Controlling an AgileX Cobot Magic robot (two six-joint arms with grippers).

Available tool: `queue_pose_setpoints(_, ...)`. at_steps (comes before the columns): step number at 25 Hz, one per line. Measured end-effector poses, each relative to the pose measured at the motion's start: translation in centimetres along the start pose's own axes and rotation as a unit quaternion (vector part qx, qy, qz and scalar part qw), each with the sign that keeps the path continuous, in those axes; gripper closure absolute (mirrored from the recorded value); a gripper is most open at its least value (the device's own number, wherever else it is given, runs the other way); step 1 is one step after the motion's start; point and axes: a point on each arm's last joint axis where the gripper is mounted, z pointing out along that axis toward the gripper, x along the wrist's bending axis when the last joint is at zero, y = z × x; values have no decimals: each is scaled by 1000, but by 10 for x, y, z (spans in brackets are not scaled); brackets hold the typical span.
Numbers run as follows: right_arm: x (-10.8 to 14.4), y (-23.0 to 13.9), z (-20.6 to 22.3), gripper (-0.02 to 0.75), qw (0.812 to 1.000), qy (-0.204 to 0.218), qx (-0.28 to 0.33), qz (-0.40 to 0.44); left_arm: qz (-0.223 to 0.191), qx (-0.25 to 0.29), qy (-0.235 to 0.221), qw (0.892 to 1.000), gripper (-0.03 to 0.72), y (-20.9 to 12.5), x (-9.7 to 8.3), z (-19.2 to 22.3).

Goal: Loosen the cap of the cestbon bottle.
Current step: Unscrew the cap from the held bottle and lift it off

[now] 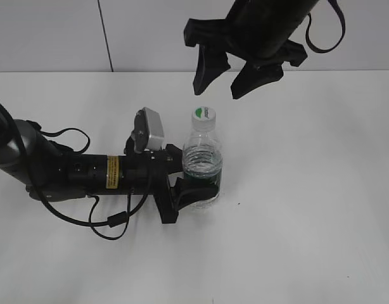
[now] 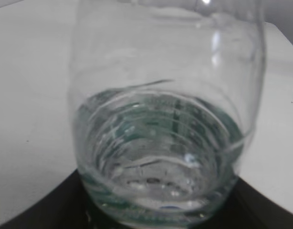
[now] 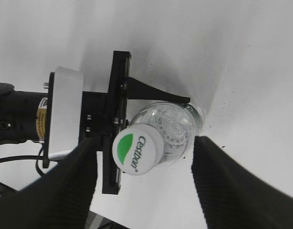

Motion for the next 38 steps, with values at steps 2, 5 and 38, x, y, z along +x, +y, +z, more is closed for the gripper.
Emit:
queue_pose_setpoints(2, 4, -1, 1, 259, 1000, -13, -1, -14, 0, 0, 0, 1000, 273, 0, 0, 0)
queue_pose_setpoints(5, 11, -2, 3, 259, 999, -25, -2, -32, 0, 0, 0, 1000, 273, 0, 0, 0)
queue_pose_setpoints(38, 18, -12, 34, 438, 997, -44, 54, -44, 0, 0, 0, 1000, 273, 0, 0, 0)
